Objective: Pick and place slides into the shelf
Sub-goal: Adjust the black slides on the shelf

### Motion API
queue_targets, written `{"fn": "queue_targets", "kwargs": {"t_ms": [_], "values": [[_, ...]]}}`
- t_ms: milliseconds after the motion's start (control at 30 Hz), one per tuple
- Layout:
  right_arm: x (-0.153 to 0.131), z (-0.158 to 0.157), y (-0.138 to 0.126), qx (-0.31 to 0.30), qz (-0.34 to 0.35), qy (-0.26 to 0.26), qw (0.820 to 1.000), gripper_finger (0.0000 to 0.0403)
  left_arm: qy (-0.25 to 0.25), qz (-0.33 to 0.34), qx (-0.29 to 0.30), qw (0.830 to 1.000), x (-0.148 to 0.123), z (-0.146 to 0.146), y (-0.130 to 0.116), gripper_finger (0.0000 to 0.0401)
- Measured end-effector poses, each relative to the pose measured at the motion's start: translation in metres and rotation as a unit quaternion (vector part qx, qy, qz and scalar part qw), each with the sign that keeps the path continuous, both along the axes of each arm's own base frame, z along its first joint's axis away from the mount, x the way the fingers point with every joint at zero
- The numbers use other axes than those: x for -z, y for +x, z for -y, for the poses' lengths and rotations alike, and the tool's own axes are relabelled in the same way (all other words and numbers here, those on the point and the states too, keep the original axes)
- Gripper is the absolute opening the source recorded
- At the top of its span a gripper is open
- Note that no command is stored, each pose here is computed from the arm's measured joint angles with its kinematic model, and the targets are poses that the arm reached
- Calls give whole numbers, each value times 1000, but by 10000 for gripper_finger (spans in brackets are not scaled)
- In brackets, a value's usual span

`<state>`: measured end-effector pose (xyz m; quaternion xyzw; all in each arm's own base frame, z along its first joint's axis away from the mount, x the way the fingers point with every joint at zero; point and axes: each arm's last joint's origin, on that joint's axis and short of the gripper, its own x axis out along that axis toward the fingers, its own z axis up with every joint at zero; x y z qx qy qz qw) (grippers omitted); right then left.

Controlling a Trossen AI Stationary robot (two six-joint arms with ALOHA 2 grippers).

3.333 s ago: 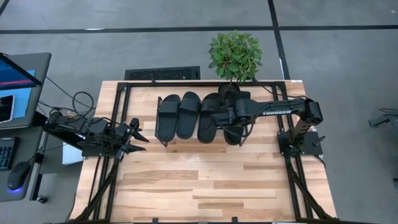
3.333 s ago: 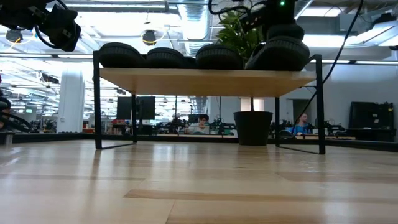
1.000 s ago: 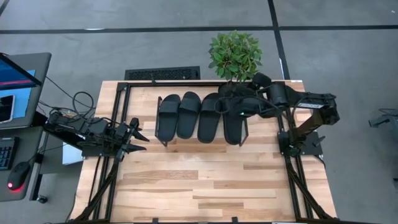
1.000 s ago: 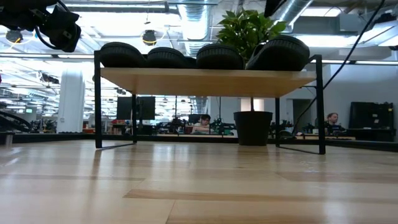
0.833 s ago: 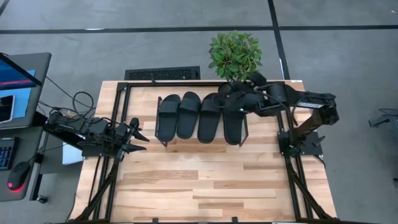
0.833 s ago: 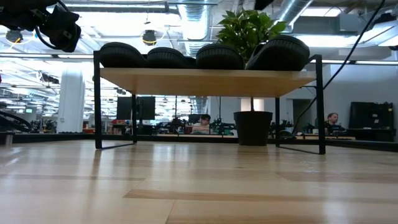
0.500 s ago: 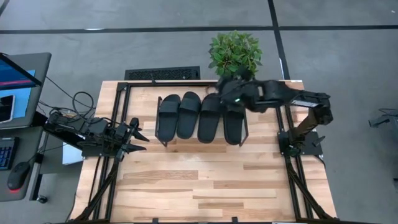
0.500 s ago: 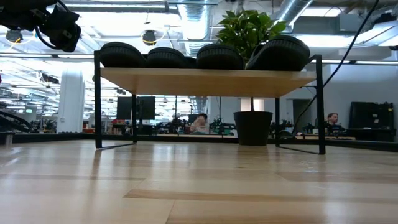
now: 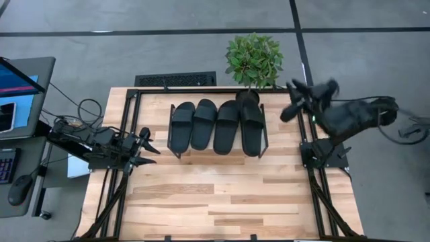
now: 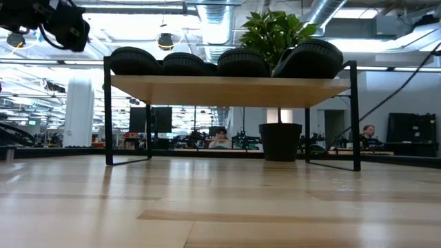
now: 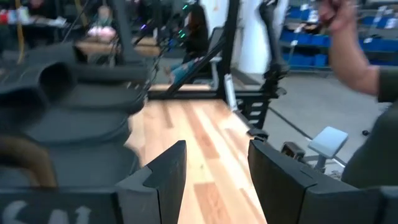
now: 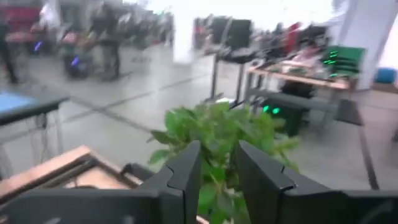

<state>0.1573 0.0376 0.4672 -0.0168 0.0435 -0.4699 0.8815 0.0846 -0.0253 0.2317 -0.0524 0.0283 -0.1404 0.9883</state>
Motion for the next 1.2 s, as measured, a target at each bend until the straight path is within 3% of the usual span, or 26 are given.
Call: {"fn": "queue_targets", "kwargs": {"t_ms": [133,233,433,600,733,900,1033,1200], "values": [[40,-7,-14,44,29,-17,998,85,11,30,29,999,-5,3,-1,160],[50,0,-25,15,30,-10,999,80,18,47,39,998,-7,5,-2,160],[43,9,-21,-77,83,29,993,79,17,55,42,997,-9,5,-2,160],[31,13,-4,-102,154,39,982,79,30,60,42,997,-9,5,-2,160],[32,10,14,-96,82,-30,991,79,33,62,42,997,-9,5,-2,160],[46,17,42,9,-11,-70,997,67,33,61,42,997,-9,5,-2,160],[53,22,58,-18,-47,-93,994,43,33,61,42,997,-9,5,-2,160],[56,26,58,-14,-71,-99,992,6,33,60,42,997,-9,5,-2,160]]}}
